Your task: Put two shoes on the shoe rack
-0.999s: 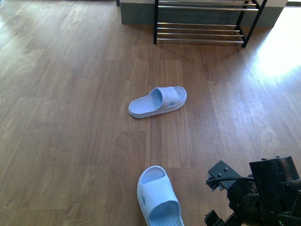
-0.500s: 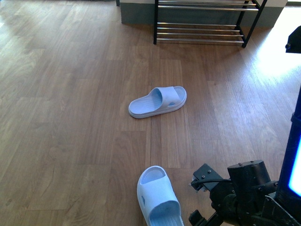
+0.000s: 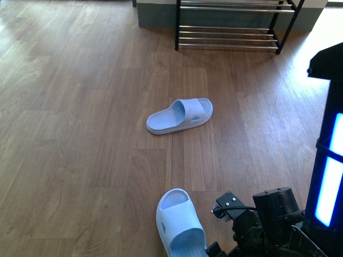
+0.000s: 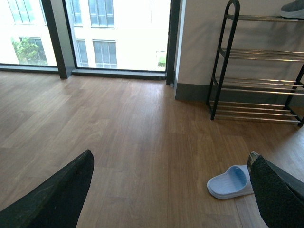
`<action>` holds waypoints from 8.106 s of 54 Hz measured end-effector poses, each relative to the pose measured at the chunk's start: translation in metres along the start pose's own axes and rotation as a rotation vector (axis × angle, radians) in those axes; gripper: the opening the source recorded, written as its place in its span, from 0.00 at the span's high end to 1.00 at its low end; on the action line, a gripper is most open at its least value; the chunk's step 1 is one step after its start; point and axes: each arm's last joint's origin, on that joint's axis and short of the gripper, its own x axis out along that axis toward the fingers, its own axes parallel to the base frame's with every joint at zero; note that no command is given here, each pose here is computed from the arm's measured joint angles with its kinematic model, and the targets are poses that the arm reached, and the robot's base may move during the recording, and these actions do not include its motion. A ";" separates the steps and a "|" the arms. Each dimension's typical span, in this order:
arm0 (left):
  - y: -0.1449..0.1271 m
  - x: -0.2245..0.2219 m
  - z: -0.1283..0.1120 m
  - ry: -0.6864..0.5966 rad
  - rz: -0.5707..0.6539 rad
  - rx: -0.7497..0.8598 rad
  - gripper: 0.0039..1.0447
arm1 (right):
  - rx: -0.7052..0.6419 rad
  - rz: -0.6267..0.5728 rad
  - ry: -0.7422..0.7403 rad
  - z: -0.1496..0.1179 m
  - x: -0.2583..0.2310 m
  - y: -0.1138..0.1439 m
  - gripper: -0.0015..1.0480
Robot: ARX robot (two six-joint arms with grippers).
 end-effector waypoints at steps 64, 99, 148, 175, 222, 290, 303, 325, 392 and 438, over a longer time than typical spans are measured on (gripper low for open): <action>0.000 0.000 0.000 0.000 0.000 0.000 0.09 | 0.092 -0.123 -0.118 0.036 -0.042 -0.007 0.09; 0.000 0.000 0.000 0.000 0.000 0.000 0.09 | 0.077 -0.124 -0.011 0.025 -0.026 0.011 0.09; 0.000 0.000 0.000 0.000 0.000 0.000 0.09 | 0.167 -0.059 -0.032 0.046 0.031 0.020 0.09; 0.000 0.000 0.000 0.000 0.000 0.000 0.09 | 0.177 -0.070 -0.089 0.046 0.035 0.019 0.58; 0.000 0.000 0.000 0.000 0.000 0.000 0.09 | 0.315 -0.209 -0.338 0.078 -0.059 -0.012 0.99; 0.000 0.000 0.000 0.000 0.003 0.000 0.09 | 0.412 -0.588 -0.745 0.070 -0.302 0.040 0.99; 0.000 0.000 0.000 0.000 0.002 0.000 0.09 | 0.412 -0.587 -0.747 0.070 -0.303 0.040 0.99; 0.000 0.000 0.000 0.000 0.000 0.000 0.09 | 0.415 -0.592 -0.745 0.069 -0.303 0.040 0.99; 0.000 0.000 0.000 0.000 0.000 0.000 0.09 | 0.414 -0.592 -0.745 0.069 -0.303 0.040 0.99; 0.000 0.000 0.000 0.000 0.000 0.000 0.09 | 0.414 -0.591 -0.745 0.069 -0.303 0.040 0.99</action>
